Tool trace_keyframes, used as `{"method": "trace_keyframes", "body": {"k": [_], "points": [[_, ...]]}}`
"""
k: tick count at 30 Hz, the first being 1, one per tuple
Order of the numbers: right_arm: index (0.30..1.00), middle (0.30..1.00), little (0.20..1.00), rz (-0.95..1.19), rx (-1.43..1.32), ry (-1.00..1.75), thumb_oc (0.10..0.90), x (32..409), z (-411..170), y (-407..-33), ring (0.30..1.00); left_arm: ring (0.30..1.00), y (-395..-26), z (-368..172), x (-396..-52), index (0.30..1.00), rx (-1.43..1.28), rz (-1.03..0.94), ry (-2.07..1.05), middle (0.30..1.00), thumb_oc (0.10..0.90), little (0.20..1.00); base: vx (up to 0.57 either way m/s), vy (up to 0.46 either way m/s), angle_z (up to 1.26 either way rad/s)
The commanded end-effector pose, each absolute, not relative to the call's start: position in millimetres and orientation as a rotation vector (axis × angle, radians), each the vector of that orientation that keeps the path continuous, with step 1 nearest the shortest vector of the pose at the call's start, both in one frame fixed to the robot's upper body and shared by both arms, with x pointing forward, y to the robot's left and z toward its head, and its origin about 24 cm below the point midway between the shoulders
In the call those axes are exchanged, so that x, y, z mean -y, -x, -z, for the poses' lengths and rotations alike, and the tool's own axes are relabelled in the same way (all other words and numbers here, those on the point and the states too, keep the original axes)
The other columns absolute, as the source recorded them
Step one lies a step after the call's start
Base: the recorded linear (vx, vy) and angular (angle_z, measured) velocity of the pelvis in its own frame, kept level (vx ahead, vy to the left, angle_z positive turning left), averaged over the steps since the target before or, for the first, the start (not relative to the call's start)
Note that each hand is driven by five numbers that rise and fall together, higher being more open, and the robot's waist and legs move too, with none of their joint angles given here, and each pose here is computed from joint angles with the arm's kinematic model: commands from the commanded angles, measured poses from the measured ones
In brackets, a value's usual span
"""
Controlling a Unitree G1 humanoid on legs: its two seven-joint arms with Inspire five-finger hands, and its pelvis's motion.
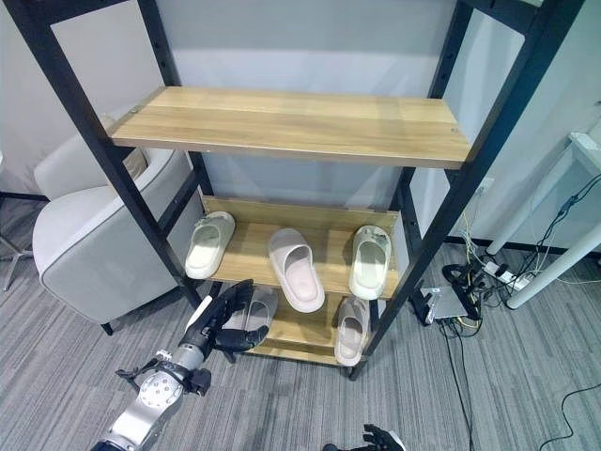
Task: Arrange the slippers neatly on the shoe rack.
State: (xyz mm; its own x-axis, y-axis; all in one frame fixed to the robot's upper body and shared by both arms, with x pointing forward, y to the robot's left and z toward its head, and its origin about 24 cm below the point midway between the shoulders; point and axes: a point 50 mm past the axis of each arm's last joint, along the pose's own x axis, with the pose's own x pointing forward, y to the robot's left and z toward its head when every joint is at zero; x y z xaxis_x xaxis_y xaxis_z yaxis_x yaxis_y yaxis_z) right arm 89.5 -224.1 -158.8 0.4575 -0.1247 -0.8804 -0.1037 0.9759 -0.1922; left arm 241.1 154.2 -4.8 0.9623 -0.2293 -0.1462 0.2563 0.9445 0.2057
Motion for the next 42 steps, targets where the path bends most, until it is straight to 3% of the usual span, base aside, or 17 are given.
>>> {"method": "trace_keyframes", "body": {"k": [1,9,17,25,42], "points": [[0.900,0.900,0.900,0.036,-1.048,0.267,0.800,239.1,151.5,-99.1,0.900,0.900,-276.5,-71.8,-136.2,0.900,0.262,0.259,-0.216,0.900,0.800,0.900,0.05,-0.083,0.40],[0.900,0.900,0.900,0.080,-1.053,0.263,0.800,247.7,149.6,-101.6,0.900,0.900,-275.0,-74.6,-144.5,0.900,0.270,0.212,-0.206,0.900,0.800,0.900,0.18,0.024,-0.17],[0.900,0.900,0.900,0.042,-1.084,0.226,0.800,231.5,156.0,-94.7,0.900,0.900,-272.5,-78.7,-145.9,0.900,0.287,0.232,-0.215,0.900,0.800,0.900,0.23,0.153,-0.48],[0.900,0.900,0.900,-0.026,-1.028,0.224,0.800,216.2,152.8,-117.4,0.900,0.900,-272.6,-83.8,-149.3,0.900,0.295,0.255,-0.254,0.900,0.800,0.900,0.09,0.125,-0.53],[0.900,0.900,0.900,-0.027,-1.076,0.217,0.800,220.3,157.2,-93.7,0.900,0.900,-279.1,-90.3,-147.1,0.900,0.345,0.165,-0.366,0.900,0.800,0.900,0.09,-0.042,0.11]]}}
